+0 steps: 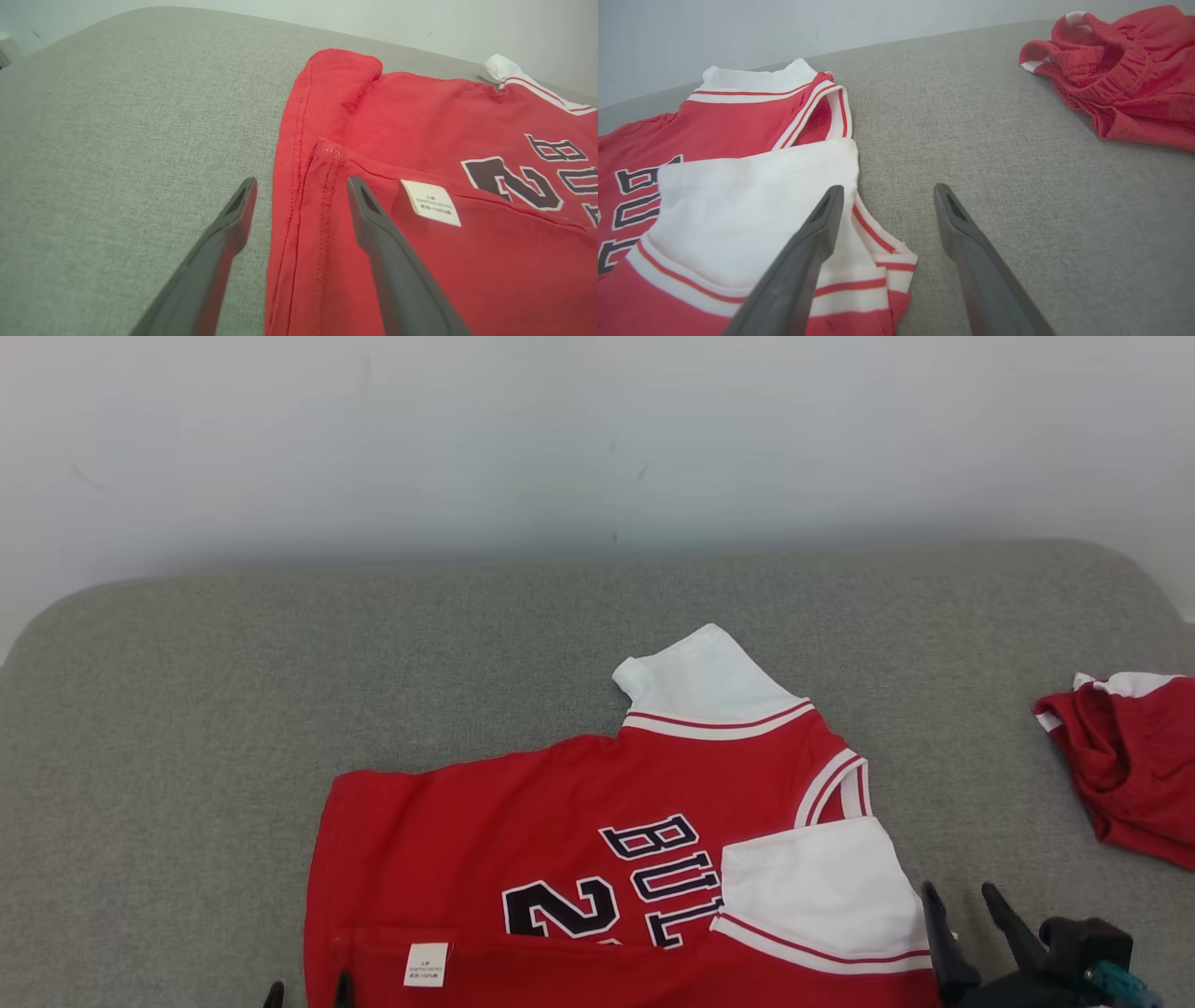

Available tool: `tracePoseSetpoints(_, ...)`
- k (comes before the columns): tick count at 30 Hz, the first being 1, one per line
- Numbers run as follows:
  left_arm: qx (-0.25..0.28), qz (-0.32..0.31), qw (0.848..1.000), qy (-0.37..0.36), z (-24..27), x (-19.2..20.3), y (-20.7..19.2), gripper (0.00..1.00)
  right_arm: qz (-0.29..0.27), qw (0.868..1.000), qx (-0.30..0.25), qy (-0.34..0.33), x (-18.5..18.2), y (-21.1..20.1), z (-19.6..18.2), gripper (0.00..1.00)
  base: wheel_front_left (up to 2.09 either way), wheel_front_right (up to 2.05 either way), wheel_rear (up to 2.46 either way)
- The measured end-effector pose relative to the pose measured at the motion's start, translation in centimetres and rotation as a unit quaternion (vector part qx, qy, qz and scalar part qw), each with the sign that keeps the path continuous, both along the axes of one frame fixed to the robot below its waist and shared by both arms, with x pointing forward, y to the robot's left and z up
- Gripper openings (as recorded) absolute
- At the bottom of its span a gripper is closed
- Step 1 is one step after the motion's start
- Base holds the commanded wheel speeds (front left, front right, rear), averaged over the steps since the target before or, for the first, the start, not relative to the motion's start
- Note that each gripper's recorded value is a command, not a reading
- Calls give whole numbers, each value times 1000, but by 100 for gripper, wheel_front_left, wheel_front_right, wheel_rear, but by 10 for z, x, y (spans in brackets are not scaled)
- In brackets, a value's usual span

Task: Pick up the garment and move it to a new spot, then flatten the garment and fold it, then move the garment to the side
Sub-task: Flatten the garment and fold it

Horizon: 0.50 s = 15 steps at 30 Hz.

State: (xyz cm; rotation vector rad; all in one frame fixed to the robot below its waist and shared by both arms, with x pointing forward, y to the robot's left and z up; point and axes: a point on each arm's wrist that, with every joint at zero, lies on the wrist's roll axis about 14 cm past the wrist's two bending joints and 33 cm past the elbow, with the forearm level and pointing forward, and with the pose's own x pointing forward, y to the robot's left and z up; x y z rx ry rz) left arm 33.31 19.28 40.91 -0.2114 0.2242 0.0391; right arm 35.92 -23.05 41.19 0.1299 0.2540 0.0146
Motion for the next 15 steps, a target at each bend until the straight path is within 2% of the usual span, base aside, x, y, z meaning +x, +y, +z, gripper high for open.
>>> tracePoseSetpoints(8, 52, -36, 998, -29, 22, 54, 3, 100, 36, 998, -27, -40, 58, 16, 27, 100, 0, 0, 0)
tracePoseSetpoints(15, 89, -81, 993, -3, 21, 98, 6, 100, 83, 993, -57, -59, 109, 40, 49, 100, 0, 0, 0)
